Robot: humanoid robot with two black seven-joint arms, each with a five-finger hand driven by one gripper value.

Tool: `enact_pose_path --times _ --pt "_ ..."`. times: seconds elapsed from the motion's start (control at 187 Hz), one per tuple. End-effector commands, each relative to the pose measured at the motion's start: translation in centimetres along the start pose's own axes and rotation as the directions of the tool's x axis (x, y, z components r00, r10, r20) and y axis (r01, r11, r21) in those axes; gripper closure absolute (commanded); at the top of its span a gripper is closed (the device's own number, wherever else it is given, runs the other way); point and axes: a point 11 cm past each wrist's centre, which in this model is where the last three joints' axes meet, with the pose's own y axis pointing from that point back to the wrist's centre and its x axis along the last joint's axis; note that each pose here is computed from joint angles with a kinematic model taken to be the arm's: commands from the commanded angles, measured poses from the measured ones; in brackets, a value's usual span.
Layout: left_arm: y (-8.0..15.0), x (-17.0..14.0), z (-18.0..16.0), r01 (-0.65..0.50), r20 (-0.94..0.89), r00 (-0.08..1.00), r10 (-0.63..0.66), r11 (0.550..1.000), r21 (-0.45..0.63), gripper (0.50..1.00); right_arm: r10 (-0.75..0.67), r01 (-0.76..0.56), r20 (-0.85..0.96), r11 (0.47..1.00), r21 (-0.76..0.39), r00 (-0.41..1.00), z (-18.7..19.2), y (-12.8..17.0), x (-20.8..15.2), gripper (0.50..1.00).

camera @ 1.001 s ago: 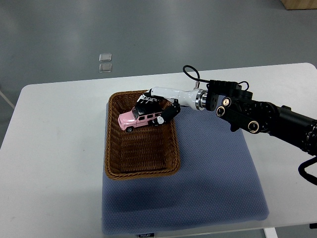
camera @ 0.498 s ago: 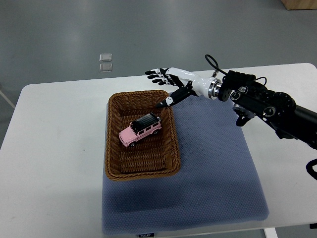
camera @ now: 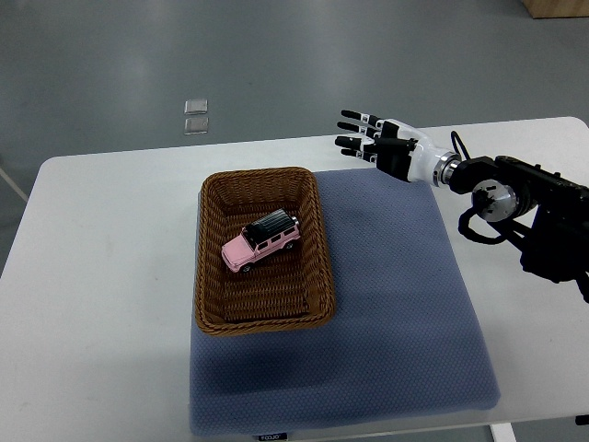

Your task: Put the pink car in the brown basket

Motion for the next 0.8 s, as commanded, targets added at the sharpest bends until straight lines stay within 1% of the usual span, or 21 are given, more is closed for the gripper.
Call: enact_pose_path --times 0.0,0.043,0.112,0.187,0.637,0.797 --pt "0.0 0.0 0.0 0.0 0.0 1.0 0.0 1.0 0.0 0.5 0.018 -0.018 0.068 1.0 -0.007 0.998 0.7 0.5 0.9 0.581" --pt "0.0 0.0 0.0 0.0 0.0 1.0 0.0 1.0 0.0 0.5 0.027 -0.026 0.099 1.0 -0.014 0.995 1.2 0.8 1.3 0.581" --pt "0.0 0.0 0.0 0.0 0.0 1.0 0.0 1.0 0.0 0.5 0.038 -0.039 0.146 0.999 0.006 0.988 1.2 1.1 2.0 0.581" --pt "0.0 0.0 0.0 0.0 0.0 1.0 0.0 1.0 0.0 0.5 0.035 -0.037 0.162 0.999 0.011 0.986 1.5 1.3 2.2 0.581" --pt "0.0 0.0 0.0 0.0 0.0 1.0 0.0 1.0 0.0 0.5 0.055 -0.059 0.152 0.998 0.023 0.987 1.2 1.8 3.1 0.581" --pt "0.0 0.0 0.0 0.0 0.0 1.0 0.0 1.0 0.0 0.5 0.071 -0.075 0.143 0.997 0.026 0.987 0.8 2.3 3.9 0.581"
